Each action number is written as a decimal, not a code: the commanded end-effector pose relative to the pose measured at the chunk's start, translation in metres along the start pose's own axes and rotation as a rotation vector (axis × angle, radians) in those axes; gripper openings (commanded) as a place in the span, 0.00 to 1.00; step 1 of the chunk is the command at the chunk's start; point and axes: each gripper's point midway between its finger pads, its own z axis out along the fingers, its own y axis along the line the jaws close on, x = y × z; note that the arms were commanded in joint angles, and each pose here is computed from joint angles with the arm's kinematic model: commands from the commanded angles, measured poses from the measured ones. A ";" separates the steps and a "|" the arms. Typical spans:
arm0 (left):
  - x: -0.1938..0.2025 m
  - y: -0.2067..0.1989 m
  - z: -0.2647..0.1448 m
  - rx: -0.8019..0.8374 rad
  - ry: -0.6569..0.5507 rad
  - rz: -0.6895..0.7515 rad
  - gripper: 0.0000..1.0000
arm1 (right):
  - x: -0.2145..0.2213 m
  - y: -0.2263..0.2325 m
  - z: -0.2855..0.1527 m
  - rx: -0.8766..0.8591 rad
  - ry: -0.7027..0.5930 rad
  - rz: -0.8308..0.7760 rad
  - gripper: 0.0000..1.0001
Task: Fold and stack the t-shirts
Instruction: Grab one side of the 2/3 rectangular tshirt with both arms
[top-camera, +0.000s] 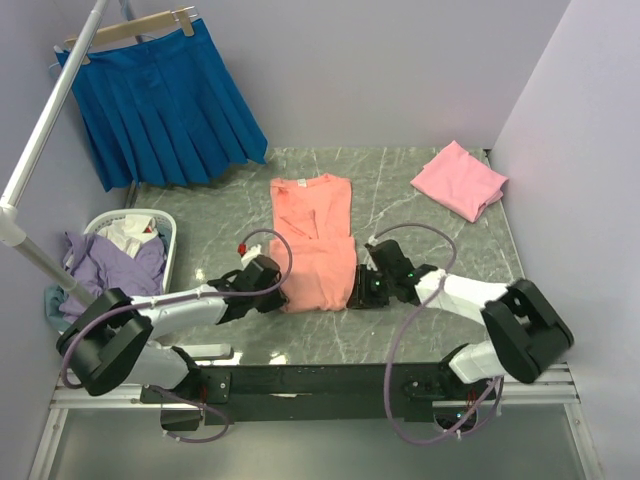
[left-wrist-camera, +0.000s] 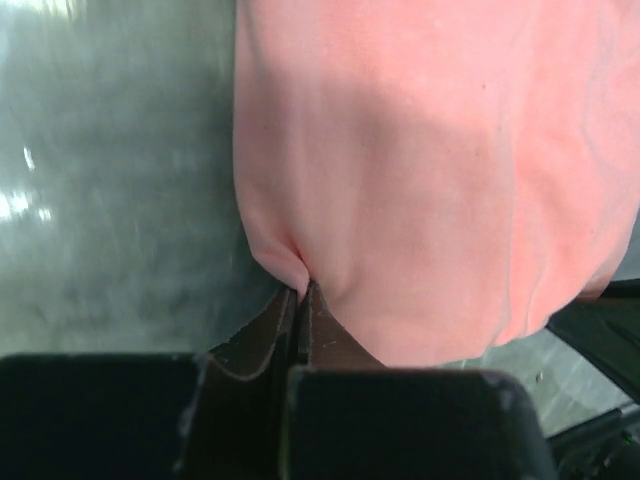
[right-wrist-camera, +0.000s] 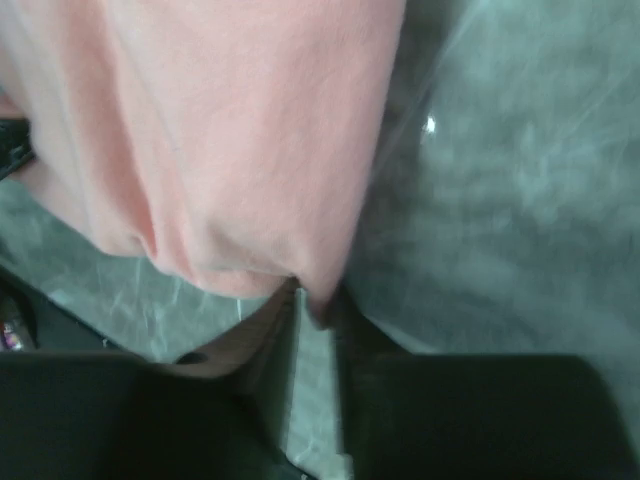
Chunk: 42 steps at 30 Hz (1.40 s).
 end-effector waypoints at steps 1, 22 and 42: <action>0.024 0.026 -0.015 -0.120 0.033 -0.043 0.02 | 0.019 -0.017 -0.020 0.044 -0.005 0.002 0.52; 0.028 0.031 -0.025 -0.090 0.008 -0.085 0.68 | -0.019 -0.006 -0.015 -0.059 -0.024 0.005 0.73; 0.032 0.016 -0.032 -0.039 0.032 -0.045 0.01 | 0.001 0.005 -0.019 -0.160 0.027 0.017 0.00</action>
